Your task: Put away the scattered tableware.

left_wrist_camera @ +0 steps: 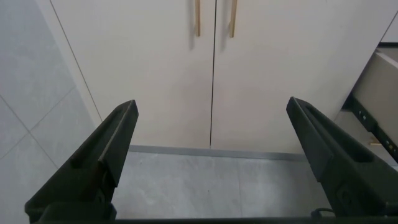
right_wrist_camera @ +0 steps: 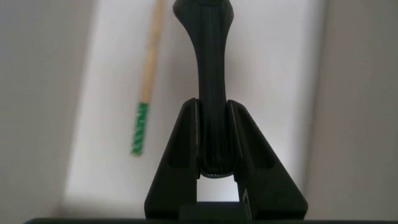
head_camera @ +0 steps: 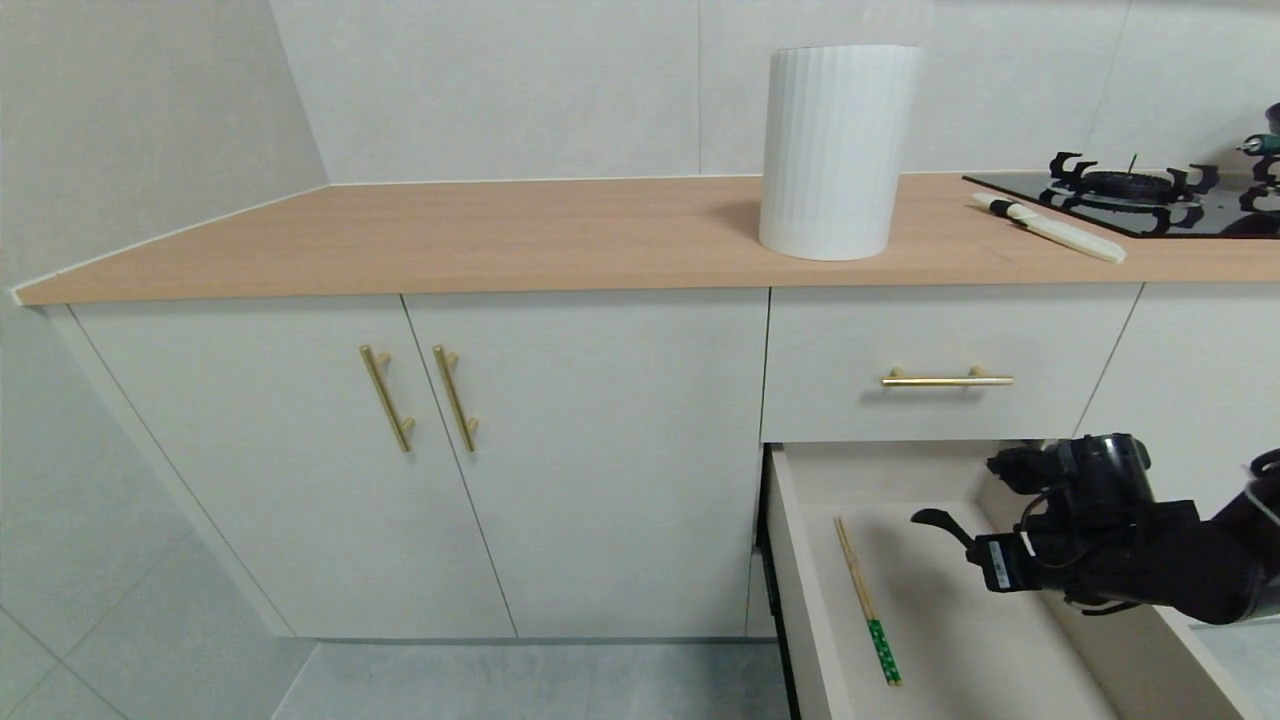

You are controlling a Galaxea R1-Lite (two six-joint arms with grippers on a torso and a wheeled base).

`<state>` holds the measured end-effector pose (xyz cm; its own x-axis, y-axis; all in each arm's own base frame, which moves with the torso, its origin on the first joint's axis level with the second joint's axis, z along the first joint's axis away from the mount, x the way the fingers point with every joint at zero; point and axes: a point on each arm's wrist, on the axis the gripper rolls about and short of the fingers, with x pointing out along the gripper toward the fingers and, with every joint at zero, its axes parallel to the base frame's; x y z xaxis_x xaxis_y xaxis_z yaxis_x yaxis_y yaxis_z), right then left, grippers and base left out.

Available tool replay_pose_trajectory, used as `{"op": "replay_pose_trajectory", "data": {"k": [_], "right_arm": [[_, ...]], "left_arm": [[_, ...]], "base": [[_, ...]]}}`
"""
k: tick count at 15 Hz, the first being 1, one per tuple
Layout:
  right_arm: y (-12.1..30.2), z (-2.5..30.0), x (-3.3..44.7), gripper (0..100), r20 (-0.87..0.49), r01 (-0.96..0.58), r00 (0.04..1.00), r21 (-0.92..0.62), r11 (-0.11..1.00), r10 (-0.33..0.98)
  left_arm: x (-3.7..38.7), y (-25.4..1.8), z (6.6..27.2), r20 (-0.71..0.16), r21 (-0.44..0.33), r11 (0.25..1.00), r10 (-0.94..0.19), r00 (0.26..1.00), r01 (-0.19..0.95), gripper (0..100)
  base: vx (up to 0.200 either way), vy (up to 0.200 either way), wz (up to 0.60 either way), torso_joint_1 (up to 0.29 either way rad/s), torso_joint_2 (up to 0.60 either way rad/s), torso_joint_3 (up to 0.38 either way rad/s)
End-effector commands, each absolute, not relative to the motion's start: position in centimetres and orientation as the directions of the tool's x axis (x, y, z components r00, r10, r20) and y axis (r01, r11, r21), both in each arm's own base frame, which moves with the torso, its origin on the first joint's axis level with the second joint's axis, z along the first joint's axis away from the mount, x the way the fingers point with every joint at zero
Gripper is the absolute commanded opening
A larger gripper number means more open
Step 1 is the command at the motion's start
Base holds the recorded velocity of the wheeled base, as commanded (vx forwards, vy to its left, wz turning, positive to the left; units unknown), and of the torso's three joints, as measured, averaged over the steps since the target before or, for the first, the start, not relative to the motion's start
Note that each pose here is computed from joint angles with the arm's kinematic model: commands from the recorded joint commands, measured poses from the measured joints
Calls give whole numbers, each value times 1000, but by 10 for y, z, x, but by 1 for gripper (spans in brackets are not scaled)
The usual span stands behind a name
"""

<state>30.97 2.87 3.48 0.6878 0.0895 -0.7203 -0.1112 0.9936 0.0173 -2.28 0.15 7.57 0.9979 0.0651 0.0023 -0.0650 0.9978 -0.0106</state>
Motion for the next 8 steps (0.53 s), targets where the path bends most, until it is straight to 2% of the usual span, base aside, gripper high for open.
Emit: {"op": "replay_pose_trajectory", "data": {"k": [1,4,8], "right_arm": [[28,-14,319,0,-775,-83,631,-10,997,44],[24,-38,329,0,-770,-59,638,-31,998,14],[20,-41,333,0,-769,-47,640,-31,998,6]], "left_arm": [[-23,2,76,3,-11,998,66,998,-66,100],[-23,2,76,3,-11,998,66,998,-66,100],[-23,2,76,3,-11,998,66,998,-66,100]], "base": [[0,0,0,0,0,0],[0,0,0,0,0,0],[0,0,0,0,0,0]]}}
